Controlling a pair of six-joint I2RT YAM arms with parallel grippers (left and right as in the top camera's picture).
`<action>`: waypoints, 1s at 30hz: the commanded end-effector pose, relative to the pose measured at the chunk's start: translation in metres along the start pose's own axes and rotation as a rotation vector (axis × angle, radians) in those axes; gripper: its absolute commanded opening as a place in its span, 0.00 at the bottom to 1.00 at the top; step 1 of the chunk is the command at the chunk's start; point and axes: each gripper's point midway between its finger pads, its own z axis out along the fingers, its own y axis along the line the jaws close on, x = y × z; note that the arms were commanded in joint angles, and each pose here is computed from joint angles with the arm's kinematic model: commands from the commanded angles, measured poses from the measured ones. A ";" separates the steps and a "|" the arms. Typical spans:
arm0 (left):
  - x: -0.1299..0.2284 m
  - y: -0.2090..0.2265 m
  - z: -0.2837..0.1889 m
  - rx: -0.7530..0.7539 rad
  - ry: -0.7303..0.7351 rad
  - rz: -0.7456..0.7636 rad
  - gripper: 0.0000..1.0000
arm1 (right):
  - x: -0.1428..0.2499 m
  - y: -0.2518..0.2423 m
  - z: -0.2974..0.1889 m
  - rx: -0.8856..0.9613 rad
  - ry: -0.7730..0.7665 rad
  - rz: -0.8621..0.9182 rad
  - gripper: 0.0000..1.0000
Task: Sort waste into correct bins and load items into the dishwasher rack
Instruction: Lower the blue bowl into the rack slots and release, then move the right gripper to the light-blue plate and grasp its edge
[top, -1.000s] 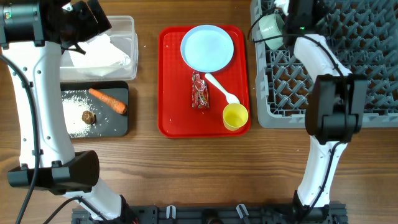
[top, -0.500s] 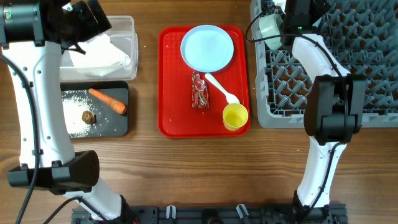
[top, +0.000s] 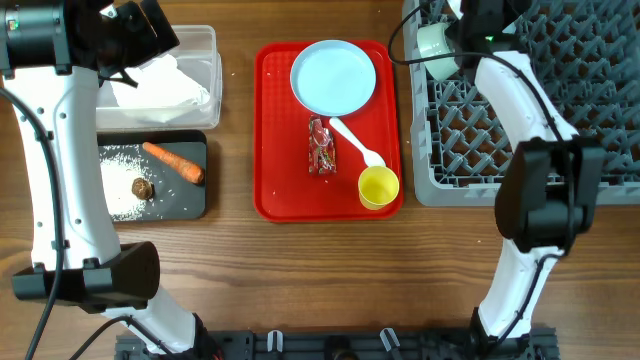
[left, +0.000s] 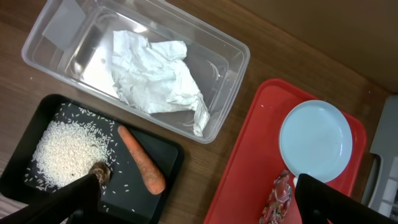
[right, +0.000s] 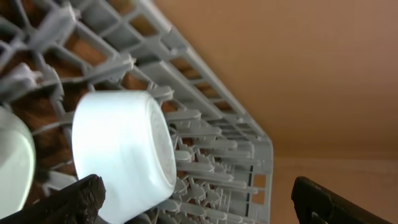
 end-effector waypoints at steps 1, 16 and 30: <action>0.001 0.001 0.003 -0.001 0.009 -0.011 1.00 | -0.010 -0.009 -0.019 -0.034 -0.054 0.064 1.00; 0.001 0.001 0.003 -0.001 0.009 -0.012 1.00 | -0.021 -0.029 -0.134 -0.373 -0.122 0.718 1.00; 0.001 0.001 0.003 -0.001 0.009 -0.012 1.00 | -0.088 0.050 -0.280 -1.000 -0.267 0.745 1.00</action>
